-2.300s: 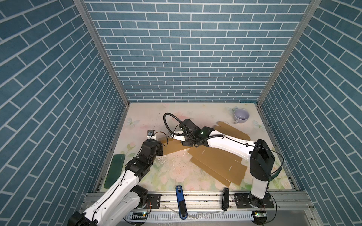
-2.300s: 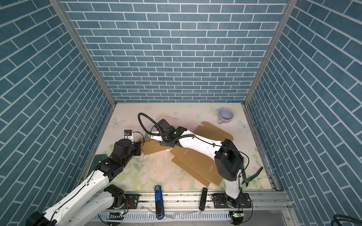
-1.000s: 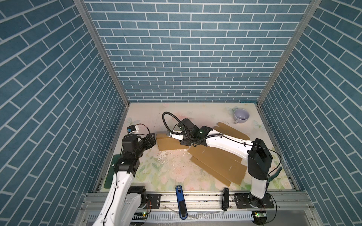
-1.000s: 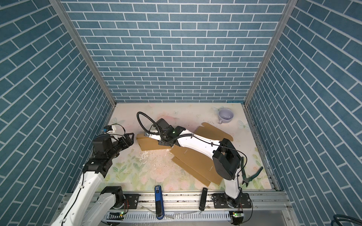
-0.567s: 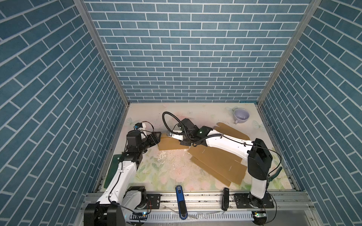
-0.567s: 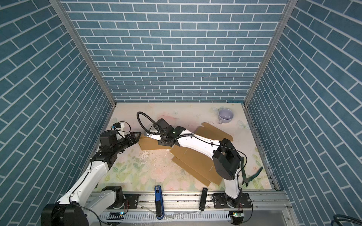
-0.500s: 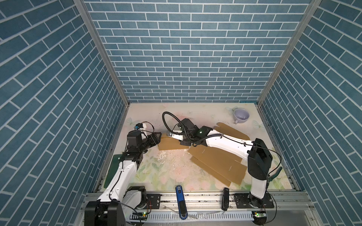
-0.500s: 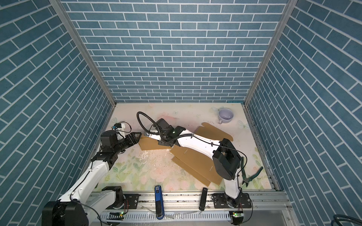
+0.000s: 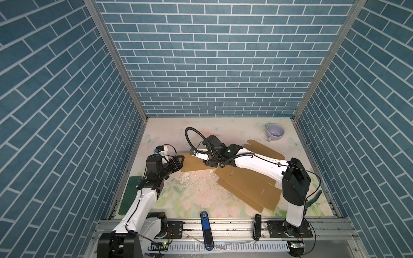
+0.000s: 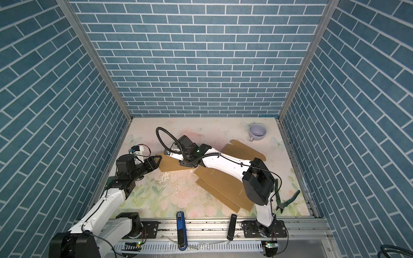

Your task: Fold the paper box

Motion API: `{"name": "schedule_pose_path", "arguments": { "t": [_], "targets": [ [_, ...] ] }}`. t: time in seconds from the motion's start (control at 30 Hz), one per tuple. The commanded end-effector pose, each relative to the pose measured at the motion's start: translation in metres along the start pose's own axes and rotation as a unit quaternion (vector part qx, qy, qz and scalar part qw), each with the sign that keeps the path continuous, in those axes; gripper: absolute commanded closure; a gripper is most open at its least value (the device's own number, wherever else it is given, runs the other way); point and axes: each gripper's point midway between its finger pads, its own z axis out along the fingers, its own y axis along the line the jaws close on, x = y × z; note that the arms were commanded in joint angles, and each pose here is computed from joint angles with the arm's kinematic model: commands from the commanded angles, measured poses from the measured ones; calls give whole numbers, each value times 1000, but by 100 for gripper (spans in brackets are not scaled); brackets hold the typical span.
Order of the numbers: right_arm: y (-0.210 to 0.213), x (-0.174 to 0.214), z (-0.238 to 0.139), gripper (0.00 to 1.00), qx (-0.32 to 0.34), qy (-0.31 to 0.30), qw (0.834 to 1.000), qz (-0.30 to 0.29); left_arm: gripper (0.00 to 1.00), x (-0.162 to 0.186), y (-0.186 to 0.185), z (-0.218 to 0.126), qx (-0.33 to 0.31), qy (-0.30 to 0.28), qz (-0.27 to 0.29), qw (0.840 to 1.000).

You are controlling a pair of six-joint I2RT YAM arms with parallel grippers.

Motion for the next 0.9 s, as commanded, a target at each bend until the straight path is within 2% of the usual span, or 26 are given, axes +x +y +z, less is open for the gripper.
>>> {"name": "schedule_pose_path", "arguments": {
  "t": [0.0, 0.17, 0.27, 0.33, 0.43, 0.6, 0.7, 0.87],
  "targets": [
    [-9, -14, -24, 51, -10, -17, 998, 52, 39, 20, 27, -2, -54, 22, -5, 998],
    [-18, -36, -71, 40, -25, -76, 988, 130, 39, 19, 28, -3, -57, 20, -1, 998],
    [-31, -38, -93, 38, -21, -97, 973, 210, 39, 20, 28, -3, -58, 20, -1, 998],
    [-46, -31, -103, 38, -14, -93, 953, 287, 39, 20, 28, -3, -58, 20, 0, 998],
    [-64, -21, -109, 41, -16, -87, 912, 400, 39, 20, 28, -4, -58, 19, 1, 998],
    [-66, -14, -91, 45, -60, -82, 830, 549, 39, 20, 27, -7, -59, 16, 3, 998],
    [-56, -8, -74, 48, -81, -71, 792, 601, 39, 20, 27, -8, -58, 15, 5, 998],
    [-41, 12, -53, 48, -84, -44, 758, 646, 39, 21, 26, -9, -56, 18, 7, 998]
  ]
}}
